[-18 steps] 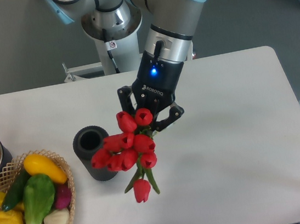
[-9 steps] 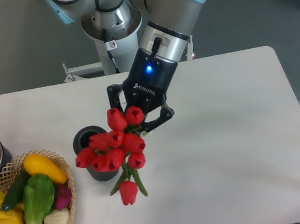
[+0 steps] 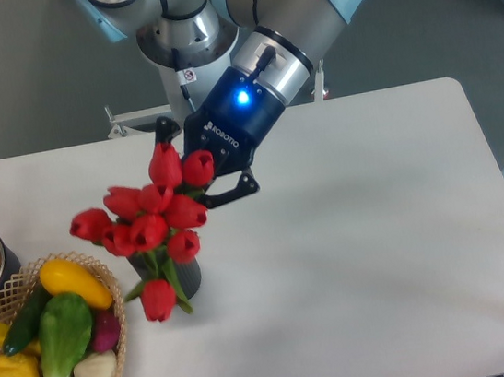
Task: Insert the flowers into the vase
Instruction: 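Lower the tulip stems into the black vase opening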
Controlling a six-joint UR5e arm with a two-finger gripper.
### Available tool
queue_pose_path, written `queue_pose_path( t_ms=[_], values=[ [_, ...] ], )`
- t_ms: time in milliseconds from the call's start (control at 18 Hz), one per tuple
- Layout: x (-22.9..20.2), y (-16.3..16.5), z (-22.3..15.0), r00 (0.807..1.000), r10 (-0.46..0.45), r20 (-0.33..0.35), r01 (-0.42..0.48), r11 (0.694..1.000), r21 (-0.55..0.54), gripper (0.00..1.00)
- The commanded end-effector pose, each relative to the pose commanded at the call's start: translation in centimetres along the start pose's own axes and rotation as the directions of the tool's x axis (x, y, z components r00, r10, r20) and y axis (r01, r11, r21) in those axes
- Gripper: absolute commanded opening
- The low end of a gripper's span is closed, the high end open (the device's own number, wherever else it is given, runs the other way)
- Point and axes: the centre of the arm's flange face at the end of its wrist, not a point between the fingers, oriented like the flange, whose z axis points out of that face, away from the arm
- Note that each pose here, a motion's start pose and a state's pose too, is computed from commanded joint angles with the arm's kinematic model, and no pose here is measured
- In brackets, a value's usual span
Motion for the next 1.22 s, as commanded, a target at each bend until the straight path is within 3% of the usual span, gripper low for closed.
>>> queue_pose_path(
  t_ms=[278,444,1222],
  values=[
    [2.1,0.5,-2.4,1.000,-0.018,-0.020,0.020,0.997,0.077,0.00],
    [1.9,1.0,-2.2,0.999,0.029,-0.035,-0.026,0.995,0.095,0.00],
    [1.6,5.2,-0.8,0.997,0.042,-0.058,-0.036,0.995,0.092,0.00]
  ],
)
